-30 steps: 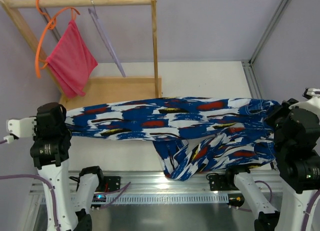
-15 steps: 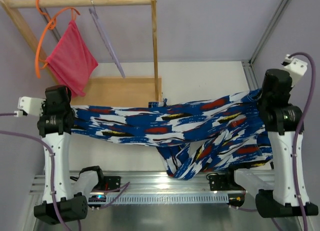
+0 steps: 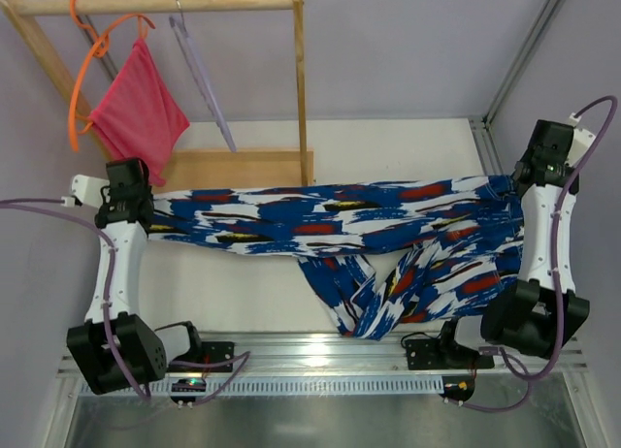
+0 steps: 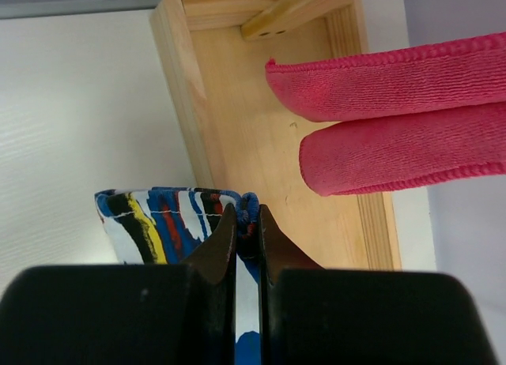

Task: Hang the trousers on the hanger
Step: Fold the trousers

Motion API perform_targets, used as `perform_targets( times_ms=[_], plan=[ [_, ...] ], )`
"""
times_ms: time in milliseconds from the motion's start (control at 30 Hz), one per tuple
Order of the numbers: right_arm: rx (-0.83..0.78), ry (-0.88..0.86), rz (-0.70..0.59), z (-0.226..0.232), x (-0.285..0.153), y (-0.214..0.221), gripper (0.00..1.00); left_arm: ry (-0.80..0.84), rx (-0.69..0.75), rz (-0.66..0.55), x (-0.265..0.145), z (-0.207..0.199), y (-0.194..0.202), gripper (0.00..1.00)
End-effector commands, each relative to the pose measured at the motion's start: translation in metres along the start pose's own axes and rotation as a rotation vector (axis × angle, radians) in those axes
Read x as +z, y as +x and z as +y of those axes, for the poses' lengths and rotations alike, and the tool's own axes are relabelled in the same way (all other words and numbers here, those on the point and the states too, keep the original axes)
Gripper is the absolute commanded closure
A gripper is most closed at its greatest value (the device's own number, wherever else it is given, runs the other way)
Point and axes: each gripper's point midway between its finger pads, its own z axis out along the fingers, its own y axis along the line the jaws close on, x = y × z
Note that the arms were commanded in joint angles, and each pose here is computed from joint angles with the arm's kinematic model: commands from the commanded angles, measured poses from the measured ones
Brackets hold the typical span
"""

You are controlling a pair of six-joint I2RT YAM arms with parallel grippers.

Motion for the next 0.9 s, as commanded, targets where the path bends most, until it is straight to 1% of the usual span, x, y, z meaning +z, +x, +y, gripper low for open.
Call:
perform_targets(
  times_ms=[0,33,167,233,300,333,367,400,433,500,567,633,700,767,800,833,867],
  plan=[
    [0.094,-0.077,-0.066,0.02,0.012,-0.031,0.96,0.095,-0.077,-0.05,0.005,-0.037,-0.019,0.99],
    [0.092,-0.078,-0.055,0.024,0.023,-0.028,0.96,0.096,-0.076,-0.05,0.008,-0.039,-0.019,1.0],
    [0.084,-0.106,-0.026,0.036,0.046,-0.026,0.96,0.087,-0.068,-0.042,0.025,-0.047,-0.012,1.0],
    [0.071,-0.132,-0.024,0.046,0.057,-0.027,0.93,0.102,-0.069,-0.043,0.028,-0.052,-0.012,1.0],
    [0.065,-0.143,-0.021,0.052,0.065,-0.03,0.86,0.117,-0.068,-0.052,0.032,-0.056,-0.012,1.0],
    [0.057,-0.145,-0.011,0.054,0.069,-0.029,0.85,0.117,-0.068,-0.061,0.033,-0.057,-0.014,1.0],
    [0.044,-0.143,0.025,0.058,0.081,-0.02,0.83,0.116,-0.065,-0.064,0.034,-0.057,-0.014,1.0],
    [0.039,-0.151,0.034,0.061,0.082,-0.021,0.8,0.11,-0.059,-0.064,0.037,-0.056,-0.013,1.0],
    [0.028,-0.172,0.058,0.066,0.085,-0.016,0.7,0.108,-0.057,-0.062,0.037,-0.057,-0.012,1.0],
    [0.015,-0.182,0.094,0.069,0.091,-0.008,0.61,0.111,-0.058,-0.054,0.04,-0.058,-0.01,0.99],
    [0.006,-0.209,0.116,0.074,0.089,-0.005,0.53,0.115,-0.058,-0.043,0.042,-0.06,-0.006,1.0],
    [0.0,-0.233,0.132,0.076,0.083,-0.003,0.52,0.118,-0.059,-0.034,0.045,-0.061,-0.004,1.0],
    [-0.009,-0.328,0.159,0.089,0.068,0.002,0.51,0.133,-0.058,-0.016,0.046,-0.064,0.001,1.0],
    [-0.047,-0.438,0.191,0.113,0.047,0.016,0.51,0.16,-0.054,-0.008,0.047,-0.07,0.003,1.0],
    [-0.079,-0.463,0.2,0.12,0.038,0.022,0.51,0.179,-0.049,0.007,0.046,-0.074,0.005,1.0],
    [-0.108,-0.504,0.176,0.129,0.018,0.021,0.51,0.191,-0.041,0.014,0.046,-0.077,0.006,0.99],
    [-0.16,-0.561,0.175,0.149,-0.002,0.032,0.51,0.187,-0.019,0.024,0.048,-0.076,0.009,0.99]
  ],
)
